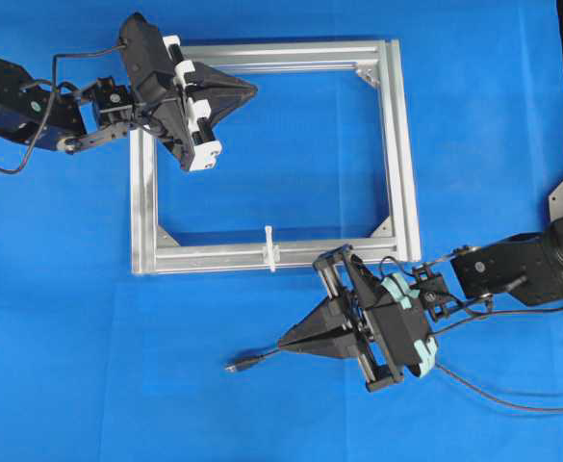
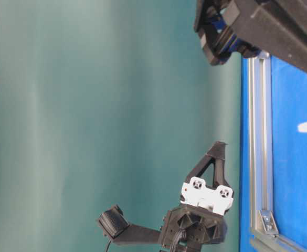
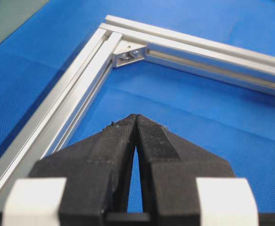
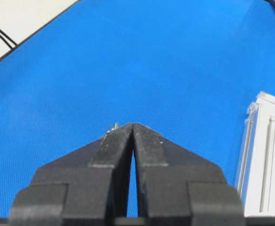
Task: Insert the wire through the string loop located in the center.
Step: 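Open the right gripper and lower it over the black USB cable end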
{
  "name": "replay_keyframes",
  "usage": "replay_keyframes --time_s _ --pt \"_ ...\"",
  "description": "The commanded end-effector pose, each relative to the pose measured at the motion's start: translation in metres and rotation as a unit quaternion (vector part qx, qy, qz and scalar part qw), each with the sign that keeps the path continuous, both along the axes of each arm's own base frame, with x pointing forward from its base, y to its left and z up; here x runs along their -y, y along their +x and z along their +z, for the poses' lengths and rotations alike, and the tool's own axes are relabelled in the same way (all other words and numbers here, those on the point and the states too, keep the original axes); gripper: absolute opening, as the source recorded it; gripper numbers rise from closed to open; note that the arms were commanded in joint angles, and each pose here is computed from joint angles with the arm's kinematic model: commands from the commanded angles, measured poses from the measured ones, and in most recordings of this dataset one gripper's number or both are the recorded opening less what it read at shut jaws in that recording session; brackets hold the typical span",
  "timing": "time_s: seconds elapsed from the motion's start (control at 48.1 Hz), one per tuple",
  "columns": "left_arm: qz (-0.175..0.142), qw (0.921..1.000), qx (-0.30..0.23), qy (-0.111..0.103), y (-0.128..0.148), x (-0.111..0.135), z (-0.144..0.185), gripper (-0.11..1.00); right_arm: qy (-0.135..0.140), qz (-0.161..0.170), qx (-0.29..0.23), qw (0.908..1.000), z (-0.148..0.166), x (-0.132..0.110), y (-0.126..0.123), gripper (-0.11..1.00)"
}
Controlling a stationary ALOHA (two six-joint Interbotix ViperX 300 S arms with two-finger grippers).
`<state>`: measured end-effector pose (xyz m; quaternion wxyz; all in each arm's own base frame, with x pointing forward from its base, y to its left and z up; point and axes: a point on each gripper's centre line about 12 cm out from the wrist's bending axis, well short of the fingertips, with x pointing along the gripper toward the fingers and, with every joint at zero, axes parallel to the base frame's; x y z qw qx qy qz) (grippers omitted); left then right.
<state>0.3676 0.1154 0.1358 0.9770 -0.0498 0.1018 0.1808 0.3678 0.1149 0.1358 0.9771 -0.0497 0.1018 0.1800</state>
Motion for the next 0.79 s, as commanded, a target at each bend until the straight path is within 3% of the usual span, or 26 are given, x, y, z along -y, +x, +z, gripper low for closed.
replay_keyframes --time_s 0.0,0.104,0.645,0.77 --pt "-0.012 0.9996 0.021 0.012 0.0031 0.0038 0.0179 0.00 0.008 0.003 0.033 0.9994 0.0227 -0.0033 0.0042 0.00" --pt "-0.011 0.9996 0.021 0.013 0.0029 0.0032 0.0179 0.00 0.006 0.006 0.033 0.9994 0.0241 -0.0036 0.0034 -0.05" --pt "-0.010 0.9997 0.018 0.016 0.0015 0.0016 0.0175 0.00 0.020 0.001 0.014 0.9997 0.0216 -0.0038 0.0036 -0.04" --pt "-0.010 0.9996 0.019 0.016 0.0015 0.0016 0.0177 0.00 0.021 -0.001 0.012 0.9997 0.0210 -0.0034 0.0033 0.10"
